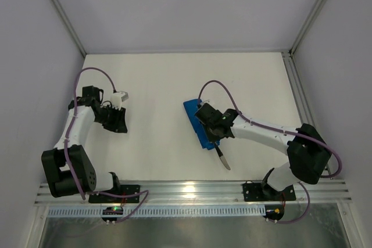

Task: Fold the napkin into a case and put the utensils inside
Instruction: Insert the knife into the folded napkin.

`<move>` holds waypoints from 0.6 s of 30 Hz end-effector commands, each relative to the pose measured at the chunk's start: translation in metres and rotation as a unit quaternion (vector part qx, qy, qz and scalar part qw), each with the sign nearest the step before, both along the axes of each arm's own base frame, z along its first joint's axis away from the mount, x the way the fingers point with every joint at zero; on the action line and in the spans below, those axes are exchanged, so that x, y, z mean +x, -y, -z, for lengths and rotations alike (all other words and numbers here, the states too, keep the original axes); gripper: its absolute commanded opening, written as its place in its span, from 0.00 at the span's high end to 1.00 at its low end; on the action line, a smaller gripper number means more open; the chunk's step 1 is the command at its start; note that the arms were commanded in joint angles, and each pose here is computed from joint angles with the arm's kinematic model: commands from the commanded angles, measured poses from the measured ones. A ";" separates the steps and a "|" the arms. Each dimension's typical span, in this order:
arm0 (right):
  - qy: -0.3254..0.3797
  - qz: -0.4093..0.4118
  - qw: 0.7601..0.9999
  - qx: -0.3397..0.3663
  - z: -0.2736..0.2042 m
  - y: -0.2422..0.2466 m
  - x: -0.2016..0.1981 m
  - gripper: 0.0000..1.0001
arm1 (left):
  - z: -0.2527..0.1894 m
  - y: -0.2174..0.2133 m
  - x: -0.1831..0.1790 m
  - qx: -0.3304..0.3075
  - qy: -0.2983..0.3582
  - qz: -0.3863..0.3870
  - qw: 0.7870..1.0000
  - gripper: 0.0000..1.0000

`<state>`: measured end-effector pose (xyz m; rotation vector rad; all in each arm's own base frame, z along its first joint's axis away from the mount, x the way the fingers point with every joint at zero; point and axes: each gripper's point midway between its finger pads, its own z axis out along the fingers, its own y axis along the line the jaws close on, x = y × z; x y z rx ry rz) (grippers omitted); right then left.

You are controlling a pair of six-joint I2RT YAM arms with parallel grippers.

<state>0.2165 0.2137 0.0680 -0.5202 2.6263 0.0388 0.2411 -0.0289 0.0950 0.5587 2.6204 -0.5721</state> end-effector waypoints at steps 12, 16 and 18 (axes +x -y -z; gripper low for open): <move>-0.029 -0.010 0.998 0.047 0.014 -0.029 0.029 0.96 | -0.017 0.002 0.008 -0.009 0.027 0.008 1.000 0.69; -0.023 -0.016 0.999 0.043 0.012 -0.037 0.043 0.96 | -0.018 0.001 0.008 -0.008 0.028 0.009 1.000 0.70; -0.023 -0.021 0.999 0.041 0.011 -0.042 0.050 0.96 | -0.018 0.001 0.008 -0.007 0.028 0.008 1.000 0.69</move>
